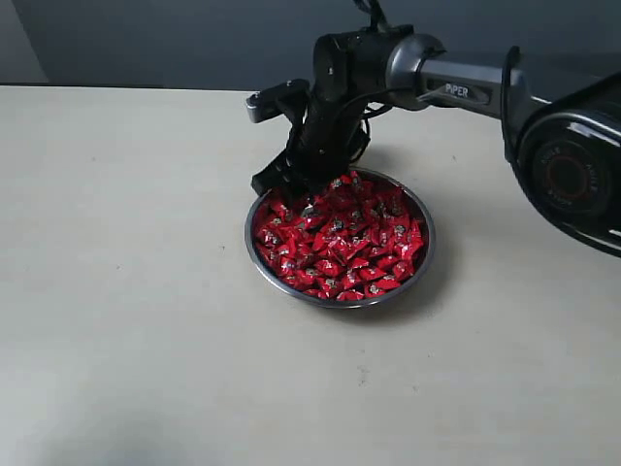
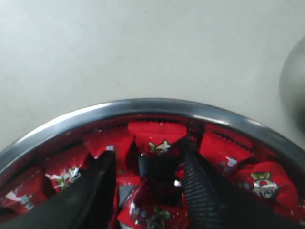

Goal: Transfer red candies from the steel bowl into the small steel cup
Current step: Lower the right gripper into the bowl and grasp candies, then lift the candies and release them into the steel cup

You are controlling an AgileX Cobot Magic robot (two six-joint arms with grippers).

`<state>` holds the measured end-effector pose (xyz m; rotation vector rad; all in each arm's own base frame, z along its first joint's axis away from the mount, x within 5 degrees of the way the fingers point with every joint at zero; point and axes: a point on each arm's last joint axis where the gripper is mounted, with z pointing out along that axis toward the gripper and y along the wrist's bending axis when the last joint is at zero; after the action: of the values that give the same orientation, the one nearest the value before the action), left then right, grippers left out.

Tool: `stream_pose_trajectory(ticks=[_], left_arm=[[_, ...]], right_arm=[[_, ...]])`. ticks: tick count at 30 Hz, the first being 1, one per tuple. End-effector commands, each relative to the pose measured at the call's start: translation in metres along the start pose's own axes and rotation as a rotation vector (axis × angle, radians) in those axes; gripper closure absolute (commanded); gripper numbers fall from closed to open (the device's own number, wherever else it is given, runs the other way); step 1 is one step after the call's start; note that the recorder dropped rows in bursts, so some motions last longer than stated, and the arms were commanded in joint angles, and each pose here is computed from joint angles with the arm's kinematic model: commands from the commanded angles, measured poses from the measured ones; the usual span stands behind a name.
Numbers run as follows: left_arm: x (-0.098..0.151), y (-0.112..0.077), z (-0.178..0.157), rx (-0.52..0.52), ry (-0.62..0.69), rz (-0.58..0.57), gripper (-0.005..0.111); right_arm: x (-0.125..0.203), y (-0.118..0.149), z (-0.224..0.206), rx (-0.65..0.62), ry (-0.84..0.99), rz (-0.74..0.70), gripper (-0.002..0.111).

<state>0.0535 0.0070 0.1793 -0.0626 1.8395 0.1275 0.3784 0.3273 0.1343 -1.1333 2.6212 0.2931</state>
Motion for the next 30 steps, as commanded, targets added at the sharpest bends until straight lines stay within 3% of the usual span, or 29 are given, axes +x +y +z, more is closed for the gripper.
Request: stream_pose_trajectory(ticks=[1,6,8,9,10,22,27,30], left_arm=[[-0.003,0.000,-0.001,0.006,-0.019,0.002,0.106],[-0.003,0.000,-0.001,0.006,-0.019,0.002,0.106],[-0.003,0.000,-0.001,0.006,-0.019,0.002,0.106],[-0.003,0.000,-0.001,0.006,-0.019,0.002,0.106],[-0.003,0.000,-0.001,0.006,-0.019,0.002,0.106],[-0.003,0.000,-0.001,0.006,-0.019,0.002,0.106],[-0.003,0.000,-0.001,0.006,-0.019,0.002,0.106],[-0.003,0.000,-0.001,0.006,-0.019,0.002,0.106]], right_arm=[[-0.004,-0.006,0.004,0.030,-0.044,0.015,0.068],[-0.001,-0.004,0.015,0.004,-0.038,0.041,0.073],[-0.001,-0.005,0.017,0.004,-0.036,0.041,0.085],[-0.001,-0.005,0.017,0.004,-0.036,0.041,0.103],[-0.001,-0.004,0.014,0.003,-0.037,0.051,0.108],[-0.013,0.003,-0.080,0.046,-0.099,0.007,0.108],[-0.021,-0.014,-0.090,0.210,-0.199,0.016,0.108],[-0.026,-0.030,-0.090,0.220,-0.278,0.055,0.108]])
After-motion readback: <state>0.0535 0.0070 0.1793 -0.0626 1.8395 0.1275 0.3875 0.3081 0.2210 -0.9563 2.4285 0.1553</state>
